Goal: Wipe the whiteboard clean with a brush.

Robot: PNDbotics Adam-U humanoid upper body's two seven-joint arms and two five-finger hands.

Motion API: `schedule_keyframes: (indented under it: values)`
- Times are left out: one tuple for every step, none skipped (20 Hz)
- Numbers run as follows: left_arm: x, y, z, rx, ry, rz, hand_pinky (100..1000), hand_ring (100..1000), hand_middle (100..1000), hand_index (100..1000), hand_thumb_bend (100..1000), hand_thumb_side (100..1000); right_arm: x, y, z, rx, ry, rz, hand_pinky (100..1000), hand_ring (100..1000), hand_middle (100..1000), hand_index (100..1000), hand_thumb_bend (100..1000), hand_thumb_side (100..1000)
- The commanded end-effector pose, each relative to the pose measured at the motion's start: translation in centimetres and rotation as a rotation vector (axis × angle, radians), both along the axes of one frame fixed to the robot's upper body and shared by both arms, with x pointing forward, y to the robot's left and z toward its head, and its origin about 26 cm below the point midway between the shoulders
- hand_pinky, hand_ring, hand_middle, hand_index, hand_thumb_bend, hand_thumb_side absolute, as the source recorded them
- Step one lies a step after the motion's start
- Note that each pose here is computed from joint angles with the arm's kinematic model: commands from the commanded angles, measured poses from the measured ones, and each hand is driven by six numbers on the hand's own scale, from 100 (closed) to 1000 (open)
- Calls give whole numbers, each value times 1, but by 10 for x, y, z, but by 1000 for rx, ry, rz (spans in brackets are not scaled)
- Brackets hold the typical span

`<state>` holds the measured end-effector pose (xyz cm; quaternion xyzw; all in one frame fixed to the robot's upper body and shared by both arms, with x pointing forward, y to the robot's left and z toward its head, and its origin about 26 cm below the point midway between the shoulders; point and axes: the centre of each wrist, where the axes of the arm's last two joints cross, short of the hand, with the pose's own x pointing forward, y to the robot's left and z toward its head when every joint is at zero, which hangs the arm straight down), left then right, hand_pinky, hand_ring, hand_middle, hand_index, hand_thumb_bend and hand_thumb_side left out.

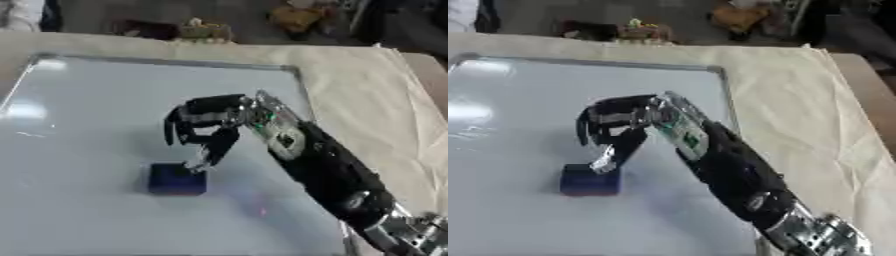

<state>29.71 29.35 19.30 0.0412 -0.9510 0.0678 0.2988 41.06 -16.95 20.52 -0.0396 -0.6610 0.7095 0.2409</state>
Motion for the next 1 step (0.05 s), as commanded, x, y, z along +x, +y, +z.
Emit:
schedule_keyframes:
  values:
    - [-2,2,11,21,-39,3,352,407,459,500,100,855,-11,-23,47,-14,-144,82,550,598,659,143,570,867]
